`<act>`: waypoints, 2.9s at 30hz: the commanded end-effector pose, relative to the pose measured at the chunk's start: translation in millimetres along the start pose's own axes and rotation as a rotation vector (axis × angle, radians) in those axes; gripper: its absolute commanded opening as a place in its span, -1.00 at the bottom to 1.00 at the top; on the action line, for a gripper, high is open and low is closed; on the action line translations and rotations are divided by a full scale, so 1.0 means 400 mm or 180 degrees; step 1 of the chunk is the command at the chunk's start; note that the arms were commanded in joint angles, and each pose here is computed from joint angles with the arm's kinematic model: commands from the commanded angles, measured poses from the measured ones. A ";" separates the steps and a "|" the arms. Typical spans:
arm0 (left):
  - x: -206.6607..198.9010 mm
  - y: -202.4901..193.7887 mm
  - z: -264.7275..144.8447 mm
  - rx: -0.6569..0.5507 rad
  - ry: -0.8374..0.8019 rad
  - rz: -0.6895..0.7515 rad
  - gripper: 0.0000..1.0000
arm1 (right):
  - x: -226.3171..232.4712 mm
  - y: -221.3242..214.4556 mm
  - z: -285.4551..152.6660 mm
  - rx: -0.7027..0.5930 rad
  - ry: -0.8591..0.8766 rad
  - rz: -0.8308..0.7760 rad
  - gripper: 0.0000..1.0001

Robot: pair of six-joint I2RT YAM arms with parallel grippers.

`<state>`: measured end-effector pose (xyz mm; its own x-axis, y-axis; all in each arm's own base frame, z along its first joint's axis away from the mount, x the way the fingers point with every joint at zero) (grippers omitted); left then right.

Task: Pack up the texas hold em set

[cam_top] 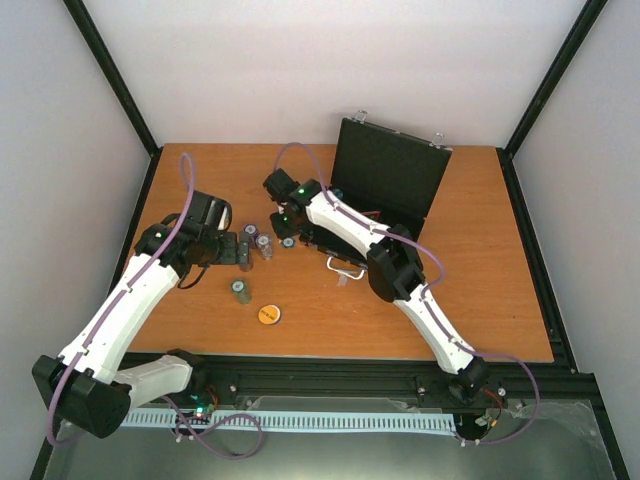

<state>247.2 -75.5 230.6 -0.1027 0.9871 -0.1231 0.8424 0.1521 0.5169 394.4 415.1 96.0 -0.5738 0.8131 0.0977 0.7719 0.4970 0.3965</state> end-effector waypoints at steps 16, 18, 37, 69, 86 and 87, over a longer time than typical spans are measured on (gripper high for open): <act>-0.015 0.026 -0.002 -0.0058 -0.0062 0.0059 1.00 | -0.041 -0.015 0.134 0.0112 0.0120 -0.0169 -0.25; -0.016 0.027 -0.004 -0.0068 -0.0072 0.0067 0.99 | -0.027 -0.037 0.147 0.0214 0.0140 -0.0275 -0.25; 0.001 0.011 -0.045 -0.0162 -0.0097 0.0082 0.99 | 0.040 -0.256 0.093 0.0910 -0.0092 -0.0474 -0.25; -0.007 0.000 -0.064 -0.0188 -0.0258 0.0007 1.00 | 0.161 -0.397 -0.128 0.0879 -0.0210 -0.0609 0.54; -0.009 0.004 -0.060 -0.0175 -0.0248 0.0006 0.99 | 0.171 -0.462 -0.041 0.1168 -0.0088 -0.0583 0.50; -0.009 0.004 -0.060 -0.0173 -0.0244 0.0005 1.00 | 0.168 -0.461 -0.039 0.1161 -0.0115 -0.0586 0.50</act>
<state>232.1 -75.8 244.3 -0.0525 0.9854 -0.1617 0.8292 0.1333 0.5428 210.1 374.3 58.0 -0.7017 0.7115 0.0373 0.7119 0.6980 0.0774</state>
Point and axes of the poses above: each gripper's point midway between its finger pads, its own z axis out along the fingers, its own x axis along the line the jaws close on, y = z × x, the point moved 3 cm from there along -z, back along the fingers, and after that the axes turned 7 degrees about -z, right-handed, at the moved point
